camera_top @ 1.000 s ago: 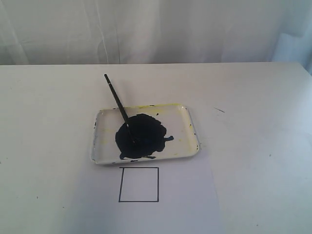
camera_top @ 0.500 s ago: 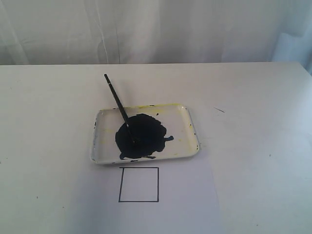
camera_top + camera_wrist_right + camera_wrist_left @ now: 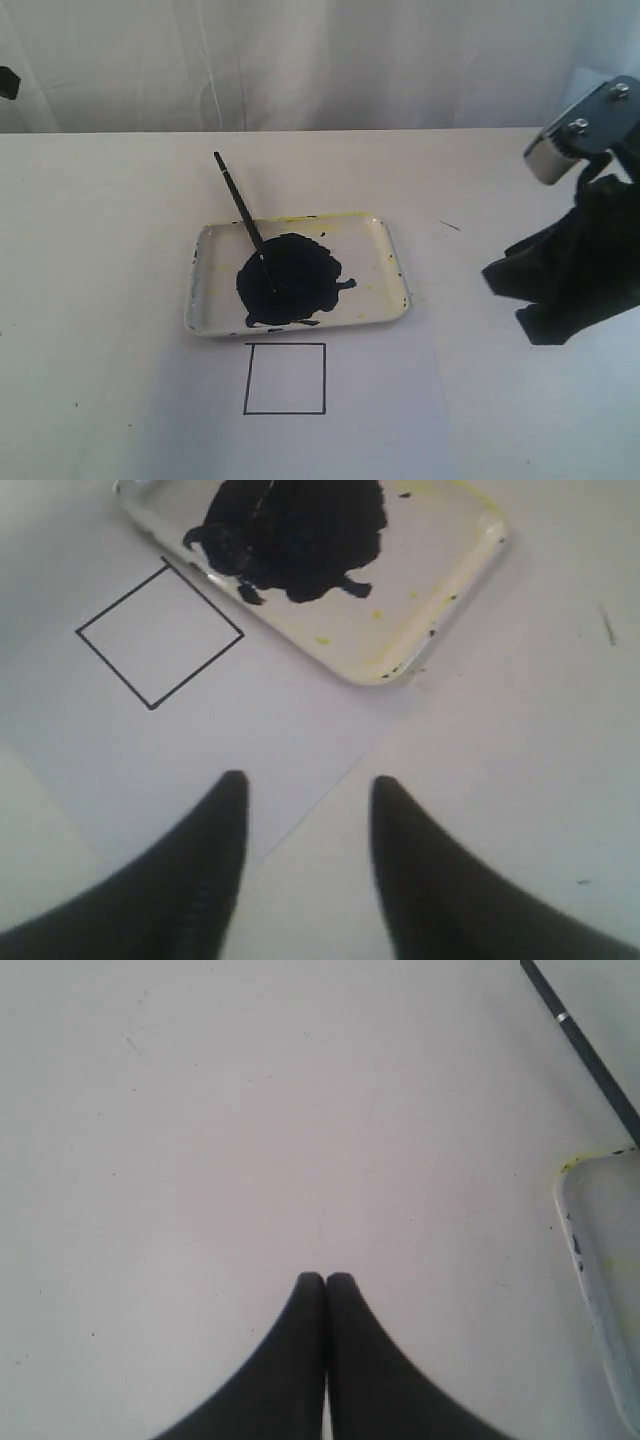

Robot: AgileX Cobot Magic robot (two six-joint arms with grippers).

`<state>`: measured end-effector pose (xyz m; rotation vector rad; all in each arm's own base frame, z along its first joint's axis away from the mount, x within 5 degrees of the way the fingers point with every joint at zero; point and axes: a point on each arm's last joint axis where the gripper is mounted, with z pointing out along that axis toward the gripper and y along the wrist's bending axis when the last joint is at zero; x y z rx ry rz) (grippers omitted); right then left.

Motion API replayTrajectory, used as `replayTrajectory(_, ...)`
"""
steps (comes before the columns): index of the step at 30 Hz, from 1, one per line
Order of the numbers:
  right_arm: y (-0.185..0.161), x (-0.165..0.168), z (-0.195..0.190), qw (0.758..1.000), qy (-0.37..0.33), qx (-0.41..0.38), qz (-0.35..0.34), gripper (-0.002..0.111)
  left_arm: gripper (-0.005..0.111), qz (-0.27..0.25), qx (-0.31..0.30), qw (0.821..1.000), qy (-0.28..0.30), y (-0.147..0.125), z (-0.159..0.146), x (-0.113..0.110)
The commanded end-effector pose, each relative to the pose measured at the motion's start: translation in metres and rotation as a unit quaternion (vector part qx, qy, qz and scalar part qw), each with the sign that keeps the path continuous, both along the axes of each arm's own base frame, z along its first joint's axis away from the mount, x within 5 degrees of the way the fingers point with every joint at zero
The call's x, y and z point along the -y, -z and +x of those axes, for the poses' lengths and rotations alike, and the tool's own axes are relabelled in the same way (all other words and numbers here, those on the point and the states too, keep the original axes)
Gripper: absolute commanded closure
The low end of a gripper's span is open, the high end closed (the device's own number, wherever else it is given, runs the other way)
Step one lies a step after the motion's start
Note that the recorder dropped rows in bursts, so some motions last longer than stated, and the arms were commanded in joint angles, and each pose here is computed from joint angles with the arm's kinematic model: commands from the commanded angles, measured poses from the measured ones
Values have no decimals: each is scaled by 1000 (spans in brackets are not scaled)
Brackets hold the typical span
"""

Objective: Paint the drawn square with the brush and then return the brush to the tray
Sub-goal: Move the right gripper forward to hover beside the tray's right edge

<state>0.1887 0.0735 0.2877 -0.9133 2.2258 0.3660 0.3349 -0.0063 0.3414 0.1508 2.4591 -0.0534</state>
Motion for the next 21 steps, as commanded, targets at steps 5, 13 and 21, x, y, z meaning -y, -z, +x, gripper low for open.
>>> replayTrajectory(5, 31, -26, 30, 998, -51, -35, -23, 19, 107, 10, -46, 998, 31, 34, 38, 4)
replayTrajectory(13, 67, -52, 39, 980, -175, -31, -89, 19, 107, 22, -49, 989, 138, 53, 68, 13)
replayTrajectory(21, 101, -63, 54, 977, -176, -53, -107, 19, 107, 32, -60, 975, 210, 74, 83, 18)
